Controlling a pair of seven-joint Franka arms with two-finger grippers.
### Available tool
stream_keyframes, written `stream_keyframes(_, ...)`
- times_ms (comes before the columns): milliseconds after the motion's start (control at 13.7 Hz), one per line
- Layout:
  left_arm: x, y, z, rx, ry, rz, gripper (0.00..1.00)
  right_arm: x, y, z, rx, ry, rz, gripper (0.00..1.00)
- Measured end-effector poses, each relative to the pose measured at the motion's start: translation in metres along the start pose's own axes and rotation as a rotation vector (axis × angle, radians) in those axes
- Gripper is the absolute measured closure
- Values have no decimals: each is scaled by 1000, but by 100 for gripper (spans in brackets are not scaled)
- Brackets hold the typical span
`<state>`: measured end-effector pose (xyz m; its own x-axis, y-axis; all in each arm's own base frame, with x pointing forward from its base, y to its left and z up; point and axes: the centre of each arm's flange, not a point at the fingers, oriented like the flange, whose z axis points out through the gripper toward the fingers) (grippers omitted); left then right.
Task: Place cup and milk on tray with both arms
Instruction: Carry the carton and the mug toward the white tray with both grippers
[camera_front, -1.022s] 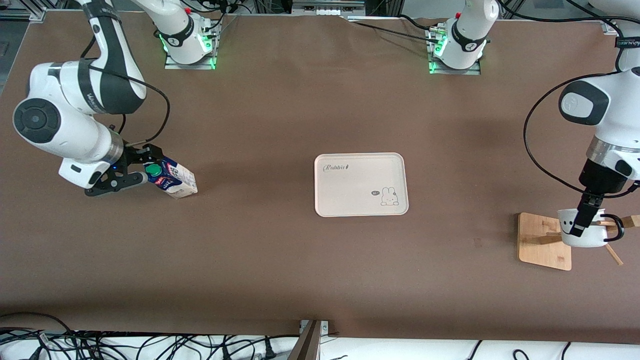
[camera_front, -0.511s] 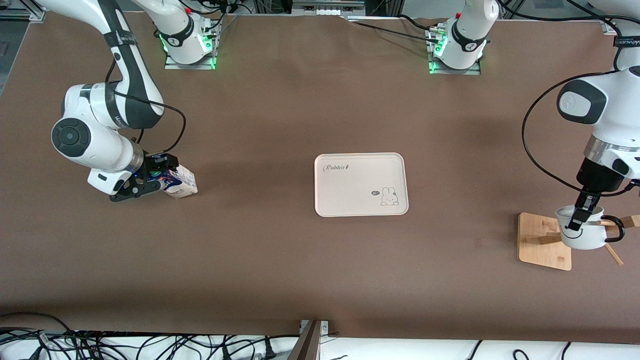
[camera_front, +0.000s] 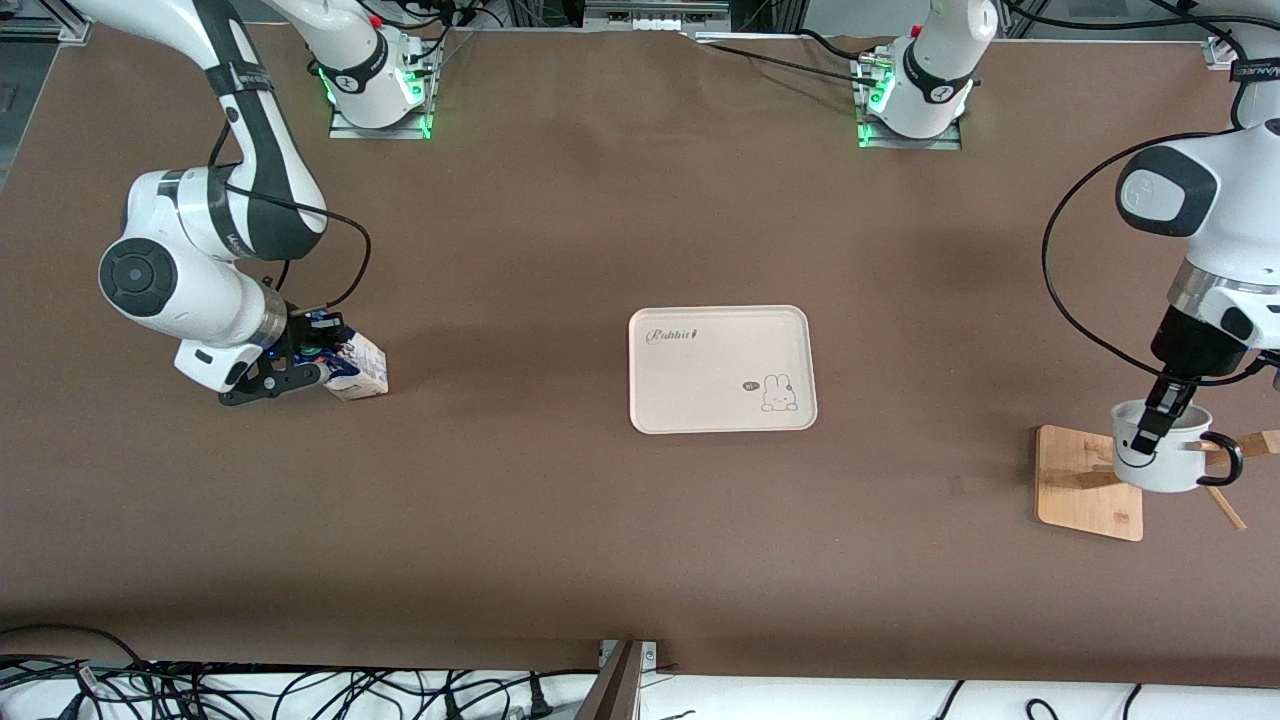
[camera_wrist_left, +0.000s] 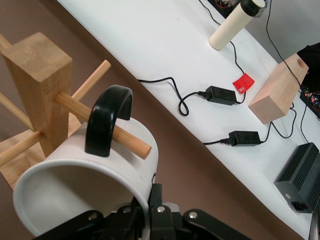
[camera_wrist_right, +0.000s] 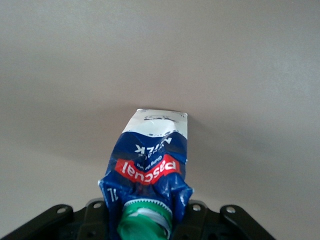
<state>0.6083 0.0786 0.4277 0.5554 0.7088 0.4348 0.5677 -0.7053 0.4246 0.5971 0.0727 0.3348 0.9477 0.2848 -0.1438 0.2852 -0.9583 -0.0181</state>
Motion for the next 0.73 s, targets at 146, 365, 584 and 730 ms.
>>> stream_keyframes(146, -4, 6, -8, 10, -38, 14, 93, 6, -14, -22, 36, -14, 11, 61)
stream_keyframes(365, -12, 17, -15, 5, -64, 39, 93, 16, -53, -58, 49, -9, 36, 61)
stream_keyframes(584, -27, 35, -25, 4, -115, 76, 93, 25, -119, -74, 122, 10, 79, 61)
stream_keyframes(730, -47, 56, -34, -1, -165, 118, 93, 35, -185, -74, 143, 8, 113, 61)
